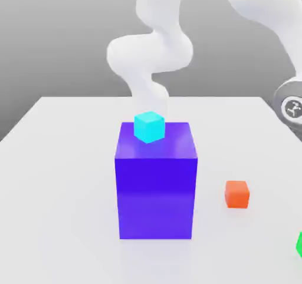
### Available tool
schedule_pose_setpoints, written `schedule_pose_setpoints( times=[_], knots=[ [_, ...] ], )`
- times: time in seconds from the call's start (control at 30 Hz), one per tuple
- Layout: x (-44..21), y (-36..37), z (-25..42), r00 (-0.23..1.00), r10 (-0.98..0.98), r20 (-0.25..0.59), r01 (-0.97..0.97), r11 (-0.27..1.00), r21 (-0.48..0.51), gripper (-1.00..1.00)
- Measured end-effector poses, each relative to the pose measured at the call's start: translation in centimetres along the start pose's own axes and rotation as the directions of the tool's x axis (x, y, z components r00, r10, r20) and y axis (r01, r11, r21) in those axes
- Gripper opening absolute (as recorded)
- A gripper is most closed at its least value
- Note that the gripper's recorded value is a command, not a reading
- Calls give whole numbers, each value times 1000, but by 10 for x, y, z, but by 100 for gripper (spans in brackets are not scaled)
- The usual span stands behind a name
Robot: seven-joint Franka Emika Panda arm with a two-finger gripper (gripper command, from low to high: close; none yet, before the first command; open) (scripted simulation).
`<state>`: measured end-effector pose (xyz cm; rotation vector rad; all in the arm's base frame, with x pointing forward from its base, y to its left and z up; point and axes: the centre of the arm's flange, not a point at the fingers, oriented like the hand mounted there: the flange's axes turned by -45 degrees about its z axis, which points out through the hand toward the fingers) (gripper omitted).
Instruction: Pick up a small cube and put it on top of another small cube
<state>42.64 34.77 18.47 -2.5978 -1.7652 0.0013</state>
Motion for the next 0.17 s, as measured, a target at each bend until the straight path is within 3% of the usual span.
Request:
schedule_pose_setpoints(
  times=[0.17],
  knots=[
    [0, 0, 0, 1000, 0, 0, 0, 1000, 0, 100]
  ],
)
